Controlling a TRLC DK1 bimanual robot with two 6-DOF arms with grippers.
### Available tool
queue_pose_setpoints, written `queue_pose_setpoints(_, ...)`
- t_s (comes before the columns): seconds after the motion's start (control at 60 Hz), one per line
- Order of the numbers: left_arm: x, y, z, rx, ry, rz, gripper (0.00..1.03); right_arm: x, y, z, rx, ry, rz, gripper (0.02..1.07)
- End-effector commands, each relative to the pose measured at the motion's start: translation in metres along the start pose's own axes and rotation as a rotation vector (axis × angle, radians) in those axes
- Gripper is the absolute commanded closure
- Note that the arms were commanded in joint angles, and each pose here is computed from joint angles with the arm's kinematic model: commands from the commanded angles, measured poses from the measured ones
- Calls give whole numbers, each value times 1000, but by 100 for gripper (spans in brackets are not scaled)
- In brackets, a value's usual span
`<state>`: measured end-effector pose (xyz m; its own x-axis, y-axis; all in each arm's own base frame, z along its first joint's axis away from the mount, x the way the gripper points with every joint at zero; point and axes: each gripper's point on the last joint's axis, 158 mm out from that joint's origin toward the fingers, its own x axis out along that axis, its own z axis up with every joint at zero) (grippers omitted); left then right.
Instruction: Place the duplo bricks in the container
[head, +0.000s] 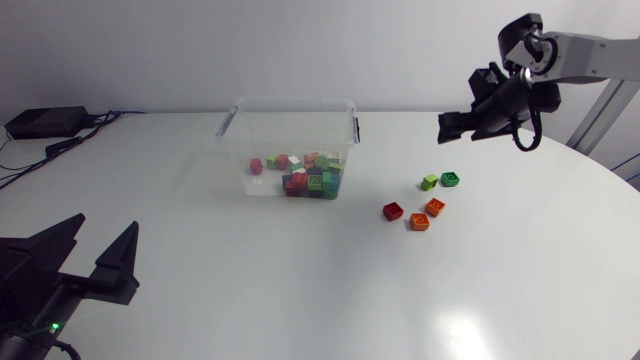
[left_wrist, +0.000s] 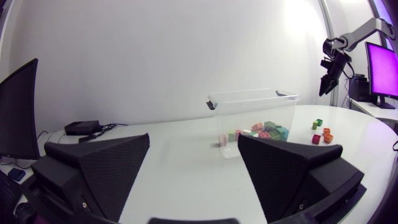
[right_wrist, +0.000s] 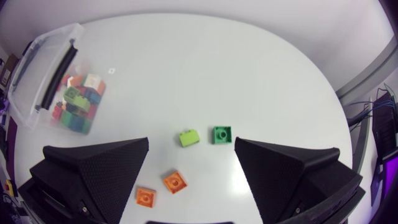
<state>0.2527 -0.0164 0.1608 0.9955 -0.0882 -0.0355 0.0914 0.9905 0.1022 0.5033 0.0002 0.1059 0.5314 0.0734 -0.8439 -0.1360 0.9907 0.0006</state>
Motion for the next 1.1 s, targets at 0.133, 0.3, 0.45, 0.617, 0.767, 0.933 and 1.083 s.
queue_pose_setpoints(0.133,1,0,-4,9,-2,1,5,56,-29,-34,-13,144,-11,7)
queue_pose_setpoints(0.3,1,0,-4,9,-2,1,5,86,-54,-36,-2,185,-51,7)
queue_pose_setpoints(0.45,1,0,-4,11,-2,-1,5,108,-70,-35,3,207,-56,7)
queue_pose_setpoints(0.617,1,0,-4,9,-2,1,5,126,-81,-41,9,245,-56,11)
queue_pose_setpoints(0.767,1,0,-4,9,-2,1,5,130,-78,-50,-4,285,-44,12)
queue_pose_setpoints(0.933,1,0,-4,9,-2,1,5,131,-73,-53,-18,301,-41,12)
queue_pose_setpoints(1.083,1,0,-4,9,-2,1,5,136,-64,-56,-31,316,-32,17)
